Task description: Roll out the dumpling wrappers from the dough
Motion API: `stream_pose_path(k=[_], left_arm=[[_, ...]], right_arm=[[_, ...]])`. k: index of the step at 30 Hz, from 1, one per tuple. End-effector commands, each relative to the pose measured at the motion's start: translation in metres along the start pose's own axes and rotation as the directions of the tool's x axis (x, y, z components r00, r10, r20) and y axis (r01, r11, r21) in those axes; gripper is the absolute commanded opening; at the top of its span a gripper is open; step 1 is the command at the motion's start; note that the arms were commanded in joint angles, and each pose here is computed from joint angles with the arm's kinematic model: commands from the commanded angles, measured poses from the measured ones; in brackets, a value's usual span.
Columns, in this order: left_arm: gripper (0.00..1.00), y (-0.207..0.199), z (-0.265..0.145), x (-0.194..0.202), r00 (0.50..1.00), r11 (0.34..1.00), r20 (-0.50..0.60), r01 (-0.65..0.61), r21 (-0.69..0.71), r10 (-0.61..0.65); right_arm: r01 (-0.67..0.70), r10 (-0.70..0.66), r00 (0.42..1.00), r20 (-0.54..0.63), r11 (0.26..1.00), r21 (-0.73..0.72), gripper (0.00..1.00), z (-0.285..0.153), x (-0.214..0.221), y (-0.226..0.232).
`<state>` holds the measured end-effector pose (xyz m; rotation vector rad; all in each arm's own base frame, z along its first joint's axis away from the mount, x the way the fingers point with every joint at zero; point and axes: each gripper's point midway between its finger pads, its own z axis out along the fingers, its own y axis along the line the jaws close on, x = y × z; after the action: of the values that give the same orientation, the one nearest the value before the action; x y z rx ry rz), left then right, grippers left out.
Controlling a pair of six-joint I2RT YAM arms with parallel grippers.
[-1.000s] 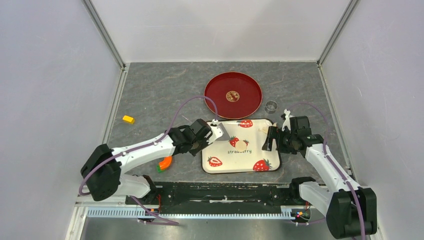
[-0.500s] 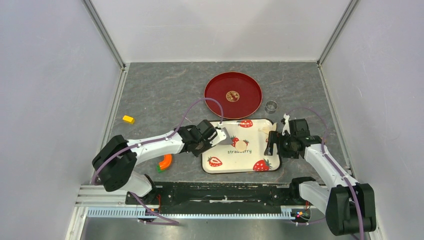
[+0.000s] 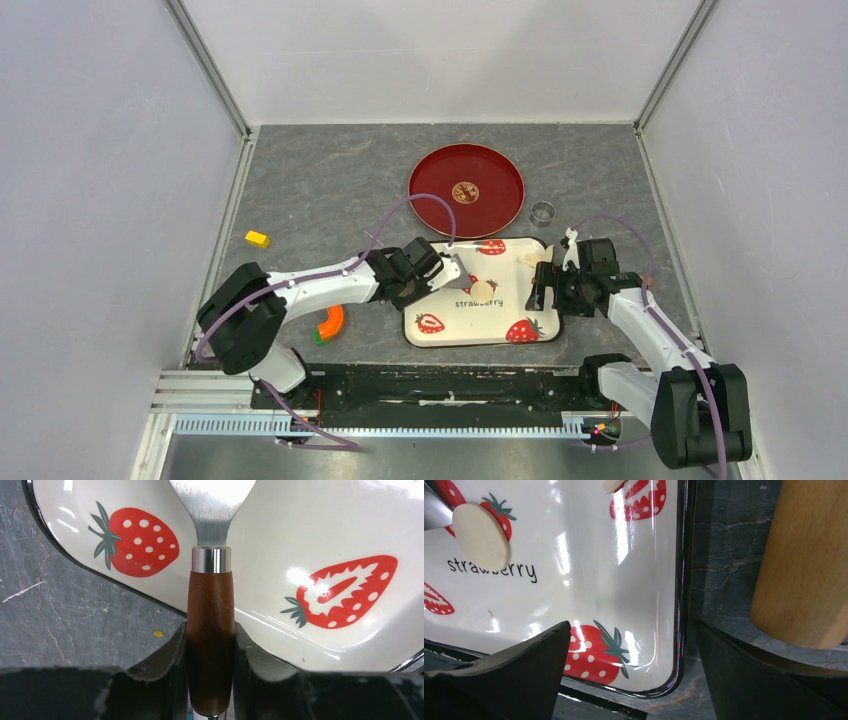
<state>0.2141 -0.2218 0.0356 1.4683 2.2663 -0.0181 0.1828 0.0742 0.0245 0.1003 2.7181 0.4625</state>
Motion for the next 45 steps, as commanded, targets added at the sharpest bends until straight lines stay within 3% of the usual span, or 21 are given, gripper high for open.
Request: stream_pose_path(k=[1,21,26,38,45], left_arm=[[0.02,-0.001,0.001,-0.013,0.997,0.997,0.013,-0.081,0.002,0.081],[0.02,-0.004,-0.007,0.007,0.986,0.987,-0.050,-0.155,0.029,0.156],[0.02,0.006,-0.011,0.014,0.986,0.990,-0.094,-0.139,0.006,0.139],[0.02,-0.009,-0.019,0.009,0.992,0.991,-0.065,-0.102,0.088,0.108],[0.02,-0.006,-0.012,0.001,0.997,0.997,-0.063,-0.051,0.059,0.055]], right_arm=[[-0.006,0.006,1.000,0.000,1.000,-0.025,0.97,0.004,0.004,0.002],[-0.001,0.001,1.000,-0.003,1.000,-0.027,0.97,0.003,0.005,0.002],[0.001,-0.001,1.000,-0.001,1.000,-0.030,0.97,0.003,0.005,0.003],[0.000,0.000,1.000,-0.003,0.999,-0.040,0.97,0.004,0.008,0.004],[0.002,-0.002,1.000,-0.001,0.999,-0.048,0.97,0.004,0.007,0.005]])
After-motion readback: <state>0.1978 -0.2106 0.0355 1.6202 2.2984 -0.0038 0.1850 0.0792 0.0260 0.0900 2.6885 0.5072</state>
